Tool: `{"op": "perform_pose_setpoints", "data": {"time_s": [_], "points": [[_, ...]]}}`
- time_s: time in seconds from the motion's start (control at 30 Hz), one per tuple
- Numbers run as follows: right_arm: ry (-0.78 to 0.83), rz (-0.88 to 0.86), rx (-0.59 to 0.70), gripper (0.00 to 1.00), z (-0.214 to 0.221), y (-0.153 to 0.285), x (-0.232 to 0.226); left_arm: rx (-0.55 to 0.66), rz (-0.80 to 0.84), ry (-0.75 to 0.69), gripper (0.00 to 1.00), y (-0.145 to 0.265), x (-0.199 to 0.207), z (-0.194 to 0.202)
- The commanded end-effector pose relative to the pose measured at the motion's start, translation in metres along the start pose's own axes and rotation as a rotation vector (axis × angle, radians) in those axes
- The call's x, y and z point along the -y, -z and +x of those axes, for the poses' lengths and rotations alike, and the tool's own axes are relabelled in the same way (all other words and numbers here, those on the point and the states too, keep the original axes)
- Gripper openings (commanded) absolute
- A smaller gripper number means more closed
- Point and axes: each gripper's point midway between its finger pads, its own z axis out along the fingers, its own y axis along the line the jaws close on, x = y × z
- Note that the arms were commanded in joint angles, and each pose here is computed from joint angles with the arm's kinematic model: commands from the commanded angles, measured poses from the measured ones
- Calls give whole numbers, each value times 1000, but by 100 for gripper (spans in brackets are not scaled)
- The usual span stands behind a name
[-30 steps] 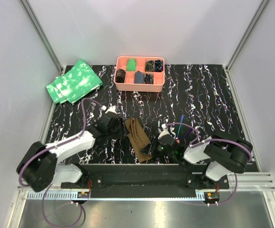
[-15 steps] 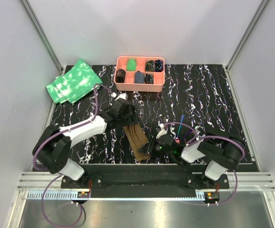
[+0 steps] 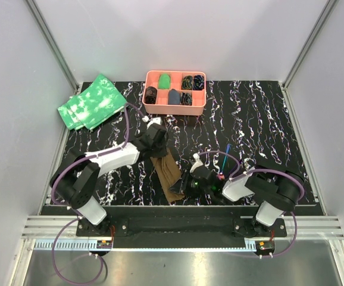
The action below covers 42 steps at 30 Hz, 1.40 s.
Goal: Fold the napkin into a case and place the utensils inside
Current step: Smooth out the smaller rectangle-folded napkin at the center of the board.
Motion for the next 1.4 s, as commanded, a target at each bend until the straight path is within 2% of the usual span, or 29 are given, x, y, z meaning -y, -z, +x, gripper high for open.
{"op": "perform_pose_setpoints", "data": {"time_s": [0.0,0.07,0.1,0.23,0.33,0.47,0.57,0.67,0.7,0.8,0.97,1.03,1.07,1.1,1.13,1.2,1.37], "points": [[127,55,-82,30,7,2,-8,87,130,22,0,7,10,-13],[183,20,-65,32,-4,7,-33,126,188,41,0,11,8,-13],[202,60,-76,32,-4,11,-30,127,219,49,0,12,7,-12],[313,48,-29,42,-30,26,-60,147,311,87,0,17,1,-7],[360,63,-6,47,-53,27,-63,154,376,109,0,23,3,-7],[361,67,30,48,-92,18,-69,149,436,127,0,23,8,-5],[366,92,38,47,-108,1,-60,138,459,147,0,20,7,-2],[352,73,48,41,-113,-20,-52,135,458,150,0,18,3,1],[349,53,35,34,-111,-25,-53,138,457,150,0,18,2,0],[334,20,23,26,-107,-43,-46,141,444,148,0,16,-2,0],[326,53,4,25,-102,-59,-27,122,416,128,0,13,-6,3],[322,70,0,24,-101,-61,-20,111,370,124,15,15,-11,0],[324,75,-1,24,-100,-61,-18,119,354,121,24,16,-13,-2],[323,81,-4,24,-99,-61,-15,114,330,117,40,19,-15,-3],[325,85,-11,24,-97,-61,-13,131,320,119,47,25,-16,-9],[324,92,-18,24,-95,-61,-10,127,250,123,53,27,-27,-11],[340,100,-28,23,-97,-60,-12,132,234,158,52,32,-34,-16]]}}
